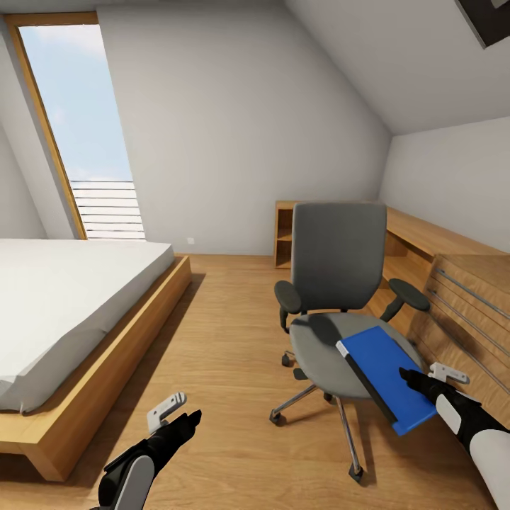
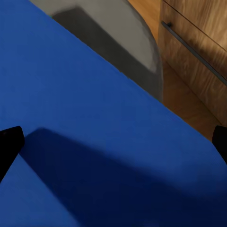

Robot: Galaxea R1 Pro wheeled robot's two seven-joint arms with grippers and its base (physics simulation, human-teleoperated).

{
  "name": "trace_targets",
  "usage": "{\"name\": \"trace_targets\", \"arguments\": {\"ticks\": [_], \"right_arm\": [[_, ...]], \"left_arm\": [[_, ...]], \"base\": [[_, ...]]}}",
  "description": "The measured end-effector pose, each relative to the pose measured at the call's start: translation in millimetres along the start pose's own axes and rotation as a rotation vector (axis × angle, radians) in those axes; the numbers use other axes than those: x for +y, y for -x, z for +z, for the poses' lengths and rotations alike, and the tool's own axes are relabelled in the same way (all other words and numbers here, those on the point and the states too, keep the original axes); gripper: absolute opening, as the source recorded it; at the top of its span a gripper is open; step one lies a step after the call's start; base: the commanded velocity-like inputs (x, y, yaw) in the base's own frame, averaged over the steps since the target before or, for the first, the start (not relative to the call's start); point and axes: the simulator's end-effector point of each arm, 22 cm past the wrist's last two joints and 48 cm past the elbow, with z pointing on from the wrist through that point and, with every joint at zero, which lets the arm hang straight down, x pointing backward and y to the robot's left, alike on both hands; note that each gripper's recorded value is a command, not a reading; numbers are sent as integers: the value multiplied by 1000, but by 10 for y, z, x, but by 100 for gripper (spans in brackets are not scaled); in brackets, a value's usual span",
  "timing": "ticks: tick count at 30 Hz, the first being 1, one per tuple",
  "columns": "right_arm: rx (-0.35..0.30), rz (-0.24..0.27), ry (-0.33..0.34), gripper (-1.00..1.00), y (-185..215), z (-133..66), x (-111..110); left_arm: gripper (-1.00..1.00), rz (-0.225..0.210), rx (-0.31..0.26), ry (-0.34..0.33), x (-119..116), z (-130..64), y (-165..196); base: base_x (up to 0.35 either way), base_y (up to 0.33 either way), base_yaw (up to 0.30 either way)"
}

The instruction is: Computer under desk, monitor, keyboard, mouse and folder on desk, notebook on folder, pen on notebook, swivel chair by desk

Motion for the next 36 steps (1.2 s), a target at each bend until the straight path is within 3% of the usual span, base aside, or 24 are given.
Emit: {"name": "trace_targets", "arguments": {"ticks": [36], "right_arm": [[3, 0, -2, 100, 3, -7, -2]], "left_arm": [[100, 0, 5, 3, -2, 0, -7]], "base": [[19, 0, 0]]}}
